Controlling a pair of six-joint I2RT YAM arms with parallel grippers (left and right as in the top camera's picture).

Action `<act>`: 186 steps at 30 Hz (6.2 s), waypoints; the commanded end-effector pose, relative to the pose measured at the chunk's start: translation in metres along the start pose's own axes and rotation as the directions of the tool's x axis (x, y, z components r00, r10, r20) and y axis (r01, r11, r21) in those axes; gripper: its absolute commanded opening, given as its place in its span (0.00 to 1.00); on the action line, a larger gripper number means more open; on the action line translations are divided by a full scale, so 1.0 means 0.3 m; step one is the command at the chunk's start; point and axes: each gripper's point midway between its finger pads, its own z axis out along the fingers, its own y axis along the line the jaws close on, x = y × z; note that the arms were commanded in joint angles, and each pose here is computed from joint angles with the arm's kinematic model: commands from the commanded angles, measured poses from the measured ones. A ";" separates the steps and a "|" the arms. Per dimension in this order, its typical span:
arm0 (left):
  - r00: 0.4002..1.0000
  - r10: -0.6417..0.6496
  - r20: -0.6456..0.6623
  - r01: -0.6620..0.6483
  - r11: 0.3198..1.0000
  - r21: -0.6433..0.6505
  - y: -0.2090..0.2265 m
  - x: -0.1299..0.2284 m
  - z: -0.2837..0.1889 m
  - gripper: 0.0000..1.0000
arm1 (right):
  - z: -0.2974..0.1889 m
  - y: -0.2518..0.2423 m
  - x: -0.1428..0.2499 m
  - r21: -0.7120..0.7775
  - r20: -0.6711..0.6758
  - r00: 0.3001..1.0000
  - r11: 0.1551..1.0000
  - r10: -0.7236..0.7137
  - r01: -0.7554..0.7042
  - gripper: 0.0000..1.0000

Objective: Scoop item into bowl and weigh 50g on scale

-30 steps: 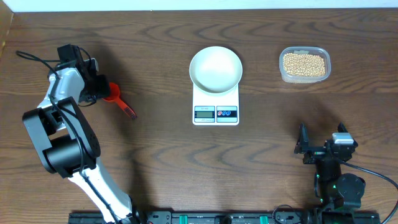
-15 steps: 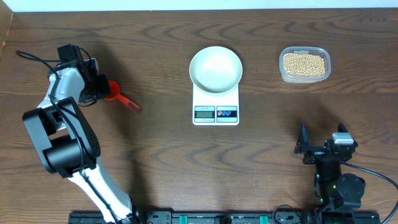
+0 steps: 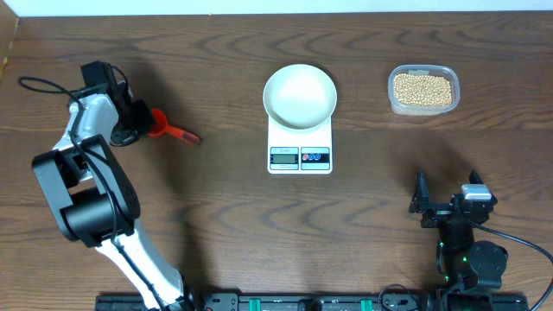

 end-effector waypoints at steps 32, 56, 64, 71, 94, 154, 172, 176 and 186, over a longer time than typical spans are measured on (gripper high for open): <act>0.948 -0.273 -0.163 0.318 0.827 0.464 -0.579 0.179 -0.545 0.07 | 0.001 0.001 0.006 0.001 -0.004 1.000 1.000 -0.008 0.008 0.99; 0.983 -0.087 -0.163 0.162 0.829 0.535 -0.802 0.311 -0.571 0.07 | -0.049 0.176 -0.210 -0.331 0.207 0.966 0.940 0.154 -0.079 0.99; 0.997 -0.008 -0.080 0.056 0.786 0.615 -0.934 0.325 -0.610 0.07 | -0.024 0.251 -0.350 -0.457 0.116 0.979 0.884 0.167 -0.097 0.99; 0.994 -0.076 -0.075 0.107 0.775 0.623 -1.008 0.330 -0.618 0.07 | 0.087 0.337 -0.521 -0.617 0.000 0.989 0.778 0.147 -0.115 0.99; 0.989 -0.142 -0.053 0.142 0.750 0.646 -1.176 0.407 -0.638 0.07 | 0.446 0.537 -0.523 -0.772 -0.544 0.825 0.295 0.150 -0.563 0.99; 0.999 -0.012 -0.043 0.033 0.854 0.519 -1.084 0.484 -0.544 0.07 | 0.438 0.727 -0.250 -0.633 -0.733 0.679 0.330 0.034 -0.700 0.01; 1.000 0.002 0.009 -0.006 0.869 0.495 -1.069 0.460 -0.535 0.84 | 0.465 0.682 -0.249 -0.619 -0.731 0.680 0.357 0.062 -0.699 0.01; 0.992 0.099 0.079 -0.125 0.867 0.483 -1.051 0.436 -0.531 0.85 | 0.503 0.627 -0.213 -0.565 -0.744 0.661 0.436 0.098 -0.700 0.01; 0.936 0.293 0.195 -0.350 0.839 0.417 -0.979 0.373 -0.513 0.85 | 0.547 0.496 -0.129 -0.480 -0.746 0.654 0.582 0.122 -0.656 0.01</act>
